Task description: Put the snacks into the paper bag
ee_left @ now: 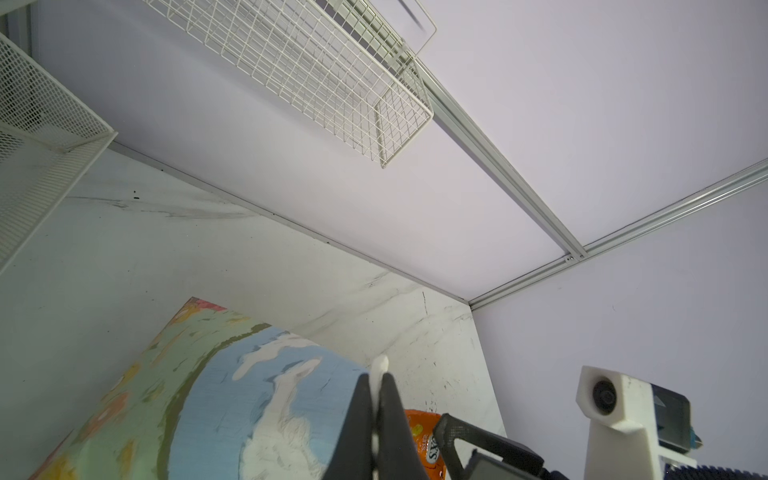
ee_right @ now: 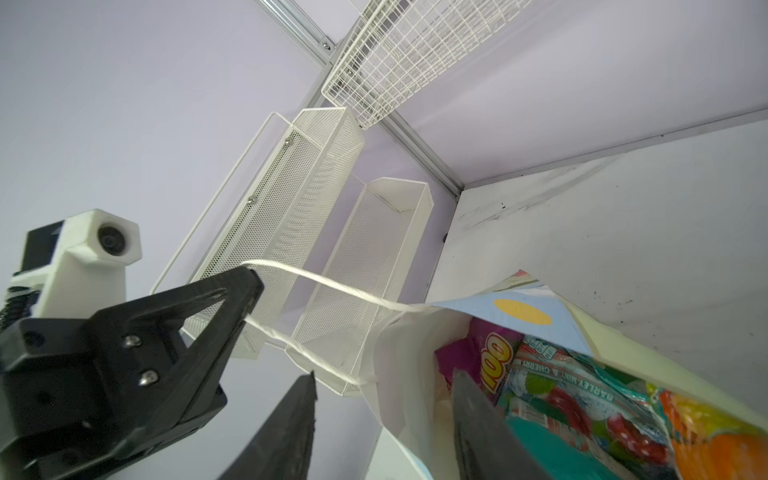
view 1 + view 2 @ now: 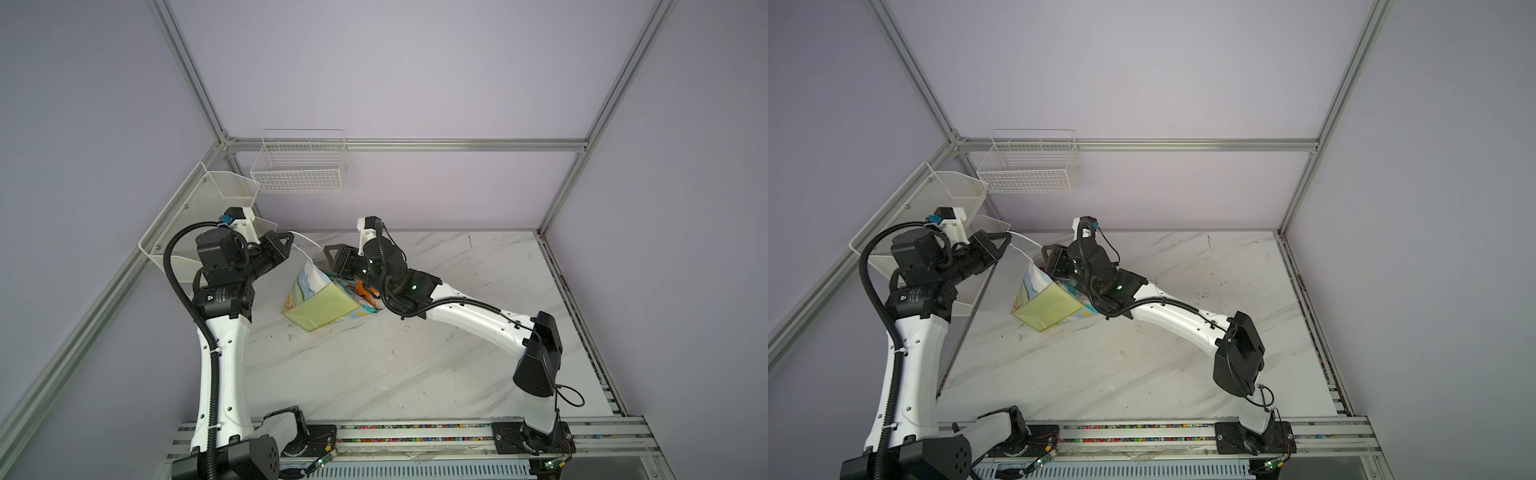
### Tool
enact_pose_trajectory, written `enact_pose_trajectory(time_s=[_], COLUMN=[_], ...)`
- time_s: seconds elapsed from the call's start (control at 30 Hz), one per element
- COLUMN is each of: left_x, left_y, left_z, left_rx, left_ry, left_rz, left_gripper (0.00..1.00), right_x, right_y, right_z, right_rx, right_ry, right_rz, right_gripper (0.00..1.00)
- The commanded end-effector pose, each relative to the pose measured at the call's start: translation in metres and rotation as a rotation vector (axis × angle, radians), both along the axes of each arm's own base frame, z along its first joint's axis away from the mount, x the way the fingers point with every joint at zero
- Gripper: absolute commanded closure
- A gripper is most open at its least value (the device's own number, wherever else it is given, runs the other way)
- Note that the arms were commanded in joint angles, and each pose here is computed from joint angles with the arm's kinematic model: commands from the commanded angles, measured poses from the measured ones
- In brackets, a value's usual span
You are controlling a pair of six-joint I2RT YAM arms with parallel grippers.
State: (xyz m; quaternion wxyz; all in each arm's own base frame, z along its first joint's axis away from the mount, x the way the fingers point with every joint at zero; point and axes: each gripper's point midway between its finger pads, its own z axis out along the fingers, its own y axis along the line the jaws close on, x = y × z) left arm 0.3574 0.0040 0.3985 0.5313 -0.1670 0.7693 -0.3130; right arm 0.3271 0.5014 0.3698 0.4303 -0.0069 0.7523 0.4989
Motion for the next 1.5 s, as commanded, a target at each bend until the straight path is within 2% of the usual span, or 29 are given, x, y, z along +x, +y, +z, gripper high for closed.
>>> enact_pose_trajectory(time_s=[0.0,0.17,0.2,0.3,0.37,0.5,0.63,0.77,0.9,0.97,1.03,1.1,1.27,1.47], left_x=[-0.003,-0.002,-0.001,0.000,0.000,0.000,0.001,0.000,0.000,-0.001,-0.002,-0.003,-0.004,-0.004], left_y=[0.008,0.008,0.008,0.008,0.008,0.008,0.007,0.007,0.005,0.004,0.004,0.004,0.003,0.003], left_z=[0.017,0.015,0.016,0.017,0.018,0.018,0.018,0.019,0.020,0.021,0.022,0.023,0.025,0.025], left_rx=[0.021,0.013,0.011,0.004,0.002,-0.001,-0.003,-0.005,-0.014,-0.014,-0.013,-0.013,-0.014,-0.016], left_ry=[-0.081,-0.079,-0.081,-0.081,-0.085,-0.085,-0.086,-0.086,-0.089,-0.093,-0.095,-0.096,-0.101,-0.101], left_rz=[0.030,0.030,0.029,0.027,0.025,0.024,0.022,0.019,0.010,0.008,0.008,0.009,0.005,0.007], left_gripper=[0.99,0.99,0.99,0.99,0.99,0.99,0.99,0.99,0.98,0.98,0.98,0.98,0.98,0.98], right_x=[-0.007,-0.007,-0.005,0.008,0.011,-0.006,-0.042,-0.091,-0.129,-0.139,-0.145,-0.149,-0.146,-0.150], right_y=[-0.031,-0.081,-0.094,-0.123,-0.133,-0.131,-0.105,-0.082,-0.065,-0.063,-0.061,-0.060,-0.060,-0.045], right_z=[0.043,0.057,0.055,0.030,0.005,-0.044,-0.082,-0.101,-0.113,-0.124,-0.136,-0.147,-0.167,-0.180], right_rx=[0.034,-0.015,-0.037,-0.101,-0.116,-0.167,-0.189,-0.251,-0.240,-0.231,-0.204,-0.159,-0.086,0.007], right_ry=[-0.091,-0.144,-0.143,-0.067,-0.008,0.083,0.155,0.148,0.153,0.185,0.230,0.281,0.385,0.487], right_rz=[-0.048,-0.146,-0.168,-0.170,-0.126,-0.011,0.178,0.316,0.449,0.472,0.477,0.474,0.399,0.379], right_gripper=[0.42,0.26,0.20,0.17,0.18,0.27,0.35,0.36,0.36,0.40,0.48,0.50,0.49,0.43])
